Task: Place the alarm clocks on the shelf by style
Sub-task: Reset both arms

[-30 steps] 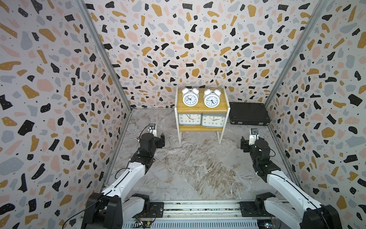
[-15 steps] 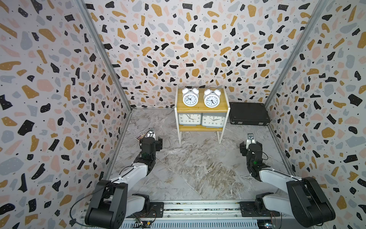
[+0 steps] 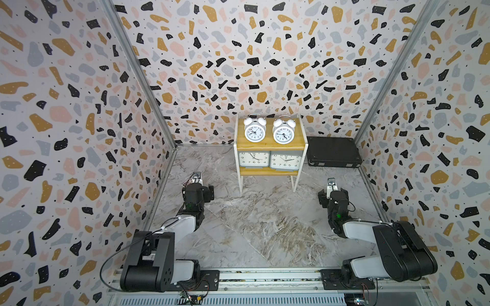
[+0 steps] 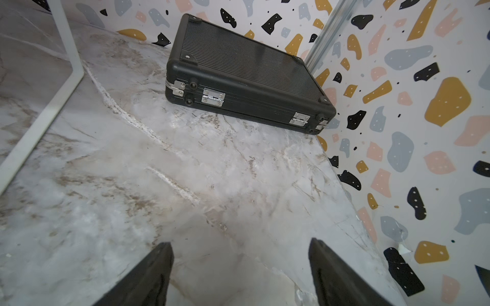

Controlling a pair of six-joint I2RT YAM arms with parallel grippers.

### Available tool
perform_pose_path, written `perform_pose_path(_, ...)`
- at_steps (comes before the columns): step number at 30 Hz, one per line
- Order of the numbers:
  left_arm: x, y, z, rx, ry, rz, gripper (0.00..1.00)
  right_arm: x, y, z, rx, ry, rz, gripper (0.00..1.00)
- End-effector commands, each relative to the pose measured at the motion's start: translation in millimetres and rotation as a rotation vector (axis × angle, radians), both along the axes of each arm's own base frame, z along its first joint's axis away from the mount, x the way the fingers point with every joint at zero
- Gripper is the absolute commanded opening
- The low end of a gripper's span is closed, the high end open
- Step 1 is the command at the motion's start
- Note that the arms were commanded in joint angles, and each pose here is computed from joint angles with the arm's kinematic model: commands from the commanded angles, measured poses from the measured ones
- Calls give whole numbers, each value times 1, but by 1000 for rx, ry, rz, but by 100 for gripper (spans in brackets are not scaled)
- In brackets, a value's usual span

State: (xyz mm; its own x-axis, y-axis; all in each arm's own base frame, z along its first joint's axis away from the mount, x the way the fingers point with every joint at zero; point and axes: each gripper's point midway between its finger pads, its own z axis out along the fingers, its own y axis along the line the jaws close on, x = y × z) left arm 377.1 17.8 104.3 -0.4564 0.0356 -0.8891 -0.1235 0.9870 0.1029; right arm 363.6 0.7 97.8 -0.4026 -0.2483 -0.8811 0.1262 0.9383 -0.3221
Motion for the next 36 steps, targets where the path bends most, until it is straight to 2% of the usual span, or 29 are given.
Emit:
perform_pose_path(1, 5, -8, 4, -61, -66, -53, 92, 10, 0, 9, 61, -47, 24, 87)
perform_pose_path(7, 0, -9, -2, -86, -118, -78, 93, 9, -8, -6, 141, -80, 36, 88)
perform_pose_path(13, -1, -11, -4, -83, -133, -97, 95, 16, -12, -11, 136, -37, 11, 91)
perform_pose_path(16, -1, -11, -4, -84, -128, -94, 100, 17, -12, -11, 141, -30, 10, 96)
perform_pose_path(18, 0, -10, -5, -84, -123, -91, 99, 16, -12, -12, 140, -24, 7, 99)
perform_pose_path(36, 0, -12, -4, -82, -122, -98, 99, 16, -12, -11, 139, -31, 8, 99)
